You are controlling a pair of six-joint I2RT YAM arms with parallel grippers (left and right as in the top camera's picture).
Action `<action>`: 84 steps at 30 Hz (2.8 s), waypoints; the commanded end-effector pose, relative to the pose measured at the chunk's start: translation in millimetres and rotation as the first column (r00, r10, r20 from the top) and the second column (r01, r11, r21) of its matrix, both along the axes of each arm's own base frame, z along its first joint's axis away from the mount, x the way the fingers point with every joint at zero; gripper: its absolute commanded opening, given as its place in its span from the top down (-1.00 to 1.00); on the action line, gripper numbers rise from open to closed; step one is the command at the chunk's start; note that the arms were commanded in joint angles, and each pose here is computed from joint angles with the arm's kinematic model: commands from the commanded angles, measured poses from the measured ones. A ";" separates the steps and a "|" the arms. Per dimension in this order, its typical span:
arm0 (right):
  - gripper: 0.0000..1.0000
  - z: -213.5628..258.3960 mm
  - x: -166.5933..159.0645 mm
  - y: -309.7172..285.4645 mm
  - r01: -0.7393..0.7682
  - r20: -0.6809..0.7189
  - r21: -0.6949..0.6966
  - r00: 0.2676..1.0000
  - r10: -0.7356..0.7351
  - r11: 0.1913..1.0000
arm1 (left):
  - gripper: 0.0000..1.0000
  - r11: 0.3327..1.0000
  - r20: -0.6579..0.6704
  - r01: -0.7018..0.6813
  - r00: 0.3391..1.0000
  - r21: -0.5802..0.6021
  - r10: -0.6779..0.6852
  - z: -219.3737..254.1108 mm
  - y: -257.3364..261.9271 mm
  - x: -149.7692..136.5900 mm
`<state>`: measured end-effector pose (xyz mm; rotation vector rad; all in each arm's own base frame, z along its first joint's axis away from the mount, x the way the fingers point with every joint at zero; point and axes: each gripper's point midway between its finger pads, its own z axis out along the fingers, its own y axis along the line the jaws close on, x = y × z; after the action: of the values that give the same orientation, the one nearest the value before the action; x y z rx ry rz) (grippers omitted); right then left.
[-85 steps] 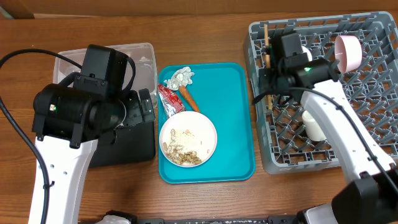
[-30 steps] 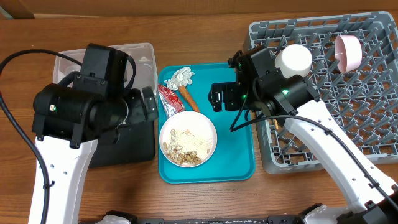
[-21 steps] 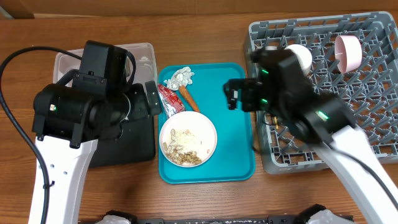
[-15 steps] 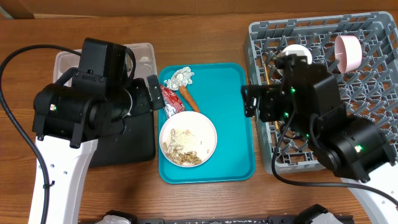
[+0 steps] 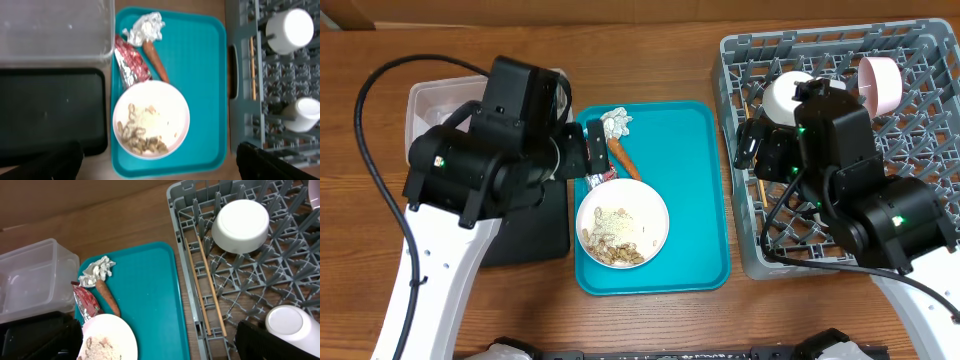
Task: Sort waste into correct bins and load items into the dishwasher
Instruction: 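Reach the left gripper down to the orange carrot on the teal tray, then grasp the carrot with the left gripper and lift it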
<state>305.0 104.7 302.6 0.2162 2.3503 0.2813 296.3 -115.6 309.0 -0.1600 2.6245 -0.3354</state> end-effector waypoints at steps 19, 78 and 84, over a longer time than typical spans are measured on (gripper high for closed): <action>-1.00 3.2 2.2 -2.9 0.021 0.012 0.000 1.000 -0.021 1.000 | -0.47 0.973 -0.421 -0.154 0.881 0.175 0.215 -198.1 -62.5 67.9; -1.00 3.2 2.2 -2.9 0.021 0.012 0.000 1.000 -0.021 1.000 | 0.53 0.761 -0.328 -0.341 0.750 0.552 0.574 -133.7 69.3 -18.6; -1.00 3.2 2.2 -2.9 0.021 0.012 0.000 1.000 -0.021 1.000 | 0.78 0.736 -0.381 -0.385 0.669 0.557 0.638 -164.0 105.4 -43.8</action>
<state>305.7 103.6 301.9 0.2258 2.3505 0.2744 262.4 -25.6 143.0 -0.9101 2.9825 0.6117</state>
